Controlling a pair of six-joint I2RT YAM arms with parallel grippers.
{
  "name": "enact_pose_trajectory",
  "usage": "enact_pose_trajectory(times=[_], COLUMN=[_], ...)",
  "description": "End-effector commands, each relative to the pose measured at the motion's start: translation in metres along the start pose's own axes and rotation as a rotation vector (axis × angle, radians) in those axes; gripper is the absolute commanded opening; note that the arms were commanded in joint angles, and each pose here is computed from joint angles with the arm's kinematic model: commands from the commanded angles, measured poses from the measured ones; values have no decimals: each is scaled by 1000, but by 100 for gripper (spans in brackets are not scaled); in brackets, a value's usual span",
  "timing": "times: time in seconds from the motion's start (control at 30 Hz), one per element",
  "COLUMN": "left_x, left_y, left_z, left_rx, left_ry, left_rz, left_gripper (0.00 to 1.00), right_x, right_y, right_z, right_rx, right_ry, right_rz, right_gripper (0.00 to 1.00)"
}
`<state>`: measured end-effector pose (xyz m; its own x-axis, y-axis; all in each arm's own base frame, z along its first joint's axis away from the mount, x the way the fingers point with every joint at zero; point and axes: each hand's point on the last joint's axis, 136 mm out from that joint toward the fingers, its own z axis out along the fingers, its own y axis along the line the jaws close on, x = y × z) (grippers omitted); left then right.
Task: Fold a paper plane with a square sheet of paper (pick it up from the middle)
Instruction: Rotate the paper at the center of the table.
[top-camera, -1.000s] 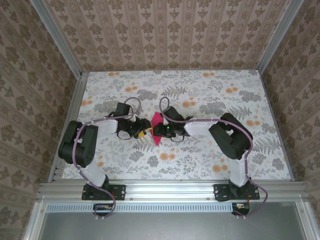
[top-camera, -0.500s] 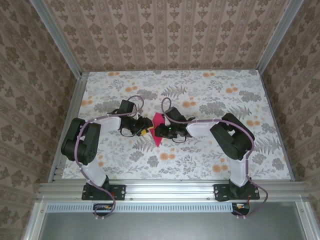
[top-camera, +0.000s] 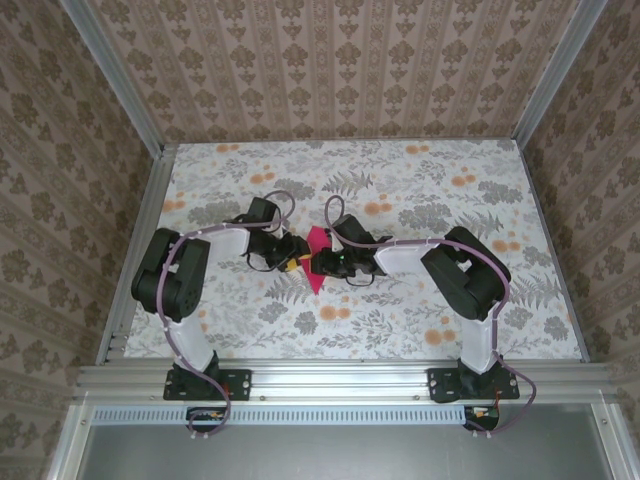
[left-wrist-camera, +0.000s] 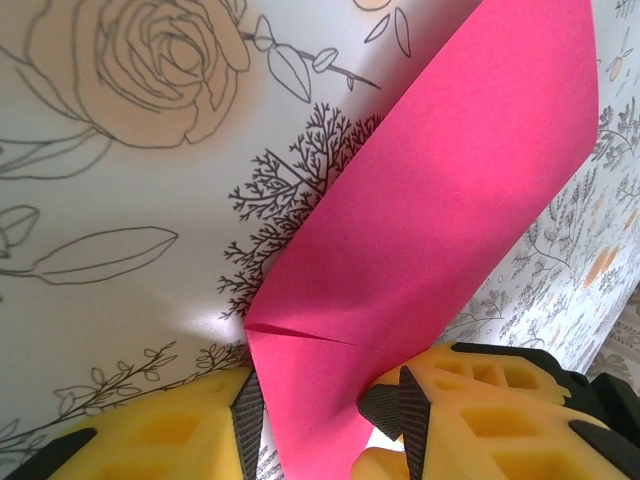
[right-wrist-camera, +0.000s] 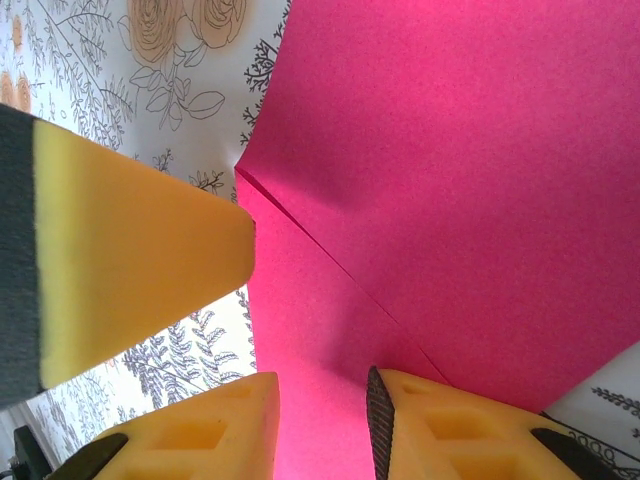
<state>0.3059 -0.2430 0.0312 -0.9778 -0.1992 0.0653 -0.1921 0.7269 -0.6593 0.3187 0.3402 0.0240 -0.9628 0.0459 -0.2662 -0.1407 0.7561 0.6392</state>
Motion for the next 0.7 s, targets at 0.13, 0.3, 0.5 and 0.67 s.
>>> enact_pose_trajectory(times=[0.13,0.3,0.5,0.67], left_x=[2,-1,1,4], left_y=[-5,-12,-19,-21], left_z=[2,-1,-4,-10], left_rx=[0,26,51,22], left_ry=[23,9,-5,-34], left_rz=[11,40,74,119], left_gripper=[39,26,4,1], right_x=[18,17,9,-6], right_y=[-18,-20,-8,7], right_z=[-2,-4,-15,-33], right_rx=[46,32,-30,-58], right_ry=[54,53,52,7], right_rz=[34,25,14,5], right_gripper=[32,32,32,31])
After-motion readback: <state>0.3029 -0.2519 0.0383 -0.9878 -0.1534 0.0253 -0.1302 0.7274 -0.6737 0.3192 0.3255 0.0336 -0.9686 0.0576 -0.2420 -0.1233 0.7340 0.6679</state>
